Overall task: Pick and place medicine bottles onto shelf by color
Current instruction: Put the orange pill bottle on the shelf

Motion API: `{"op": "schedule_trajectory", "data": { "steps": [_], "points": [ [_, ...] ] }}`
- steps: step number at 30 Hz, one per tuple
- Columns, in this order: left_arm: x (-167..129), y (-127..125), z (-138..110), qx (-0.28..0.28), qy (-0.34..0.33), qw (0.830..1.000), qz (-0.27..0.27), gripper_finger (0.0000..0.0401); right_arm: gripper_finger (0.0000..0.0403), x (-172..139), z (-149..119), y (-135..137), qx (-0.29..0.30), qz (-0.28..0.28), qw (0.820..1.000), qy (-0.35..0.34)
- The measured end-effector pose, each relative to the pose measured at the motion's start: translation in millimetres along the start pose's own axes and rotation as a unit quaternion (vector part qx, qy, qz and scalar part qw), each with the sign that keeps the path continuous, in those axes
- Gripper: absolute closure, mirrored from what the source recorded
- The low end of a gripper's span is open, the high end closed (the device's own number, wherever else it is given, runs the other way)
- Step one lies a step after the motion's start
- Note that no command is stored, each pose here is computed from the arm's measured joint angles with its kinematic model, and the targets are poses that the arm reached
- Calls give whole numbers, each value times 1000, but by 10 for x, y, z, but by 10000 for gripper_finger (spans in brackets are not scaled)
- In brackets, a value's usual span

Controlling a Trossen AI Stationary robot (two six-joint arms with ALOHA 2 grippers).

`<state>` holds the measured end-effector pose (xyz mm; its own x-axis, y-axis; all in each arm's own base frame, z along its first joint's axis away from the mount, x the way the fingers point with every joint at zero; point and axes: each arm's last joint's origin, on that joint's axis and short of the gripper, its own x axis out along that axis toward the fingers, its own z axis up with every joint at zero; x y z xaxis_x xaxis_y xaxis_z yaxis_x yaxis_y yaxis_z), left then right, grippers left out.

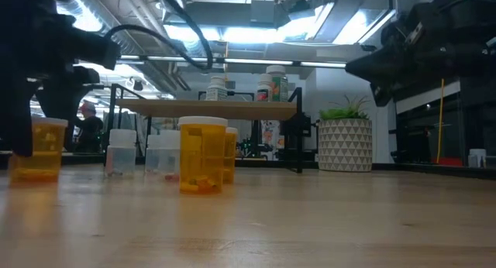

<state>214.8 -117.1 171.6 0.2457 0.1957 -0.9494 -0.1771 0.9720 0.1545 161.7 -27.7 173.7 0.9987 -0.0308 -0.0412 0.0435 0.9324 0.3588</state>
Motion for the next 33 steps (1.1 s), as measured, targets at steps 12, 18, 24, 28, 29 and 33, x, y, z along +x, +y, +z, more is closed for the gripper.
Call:
{"op": "schedule_trajectory", "data": {
  "steps": [12, 18, 24, 28, 29, 33],
  "points": [
    [77, 73, 58, -36, 27, 999, -8, 86, 380, 0, -7, -2, 4, -1, 1000, 4],
    [95, 115, 85, -48, 47, 997, -27, 94, 379, 0, -8, -3, 3, -2, 1000, 4],
    [113, 161, 113, -52, 62, 996, -44, 143, 379, 0, -8, -3, 1, -2, 1000, 4],
    [123, 189, 130, -59, 63, 995, -43, 177, 379, 0, -8, -3, 1, -2, 1000, 4],
    [124, 192, 132, -59, 63, 995, -42, 184, 379, 0, -8, -3, 1, -2, 1000, 4],
    [122, 191, 131, -57, 63, 995, -43, 203, 379, 0, -8, -3, 1, -2, 1000, 4]
  ]
}}
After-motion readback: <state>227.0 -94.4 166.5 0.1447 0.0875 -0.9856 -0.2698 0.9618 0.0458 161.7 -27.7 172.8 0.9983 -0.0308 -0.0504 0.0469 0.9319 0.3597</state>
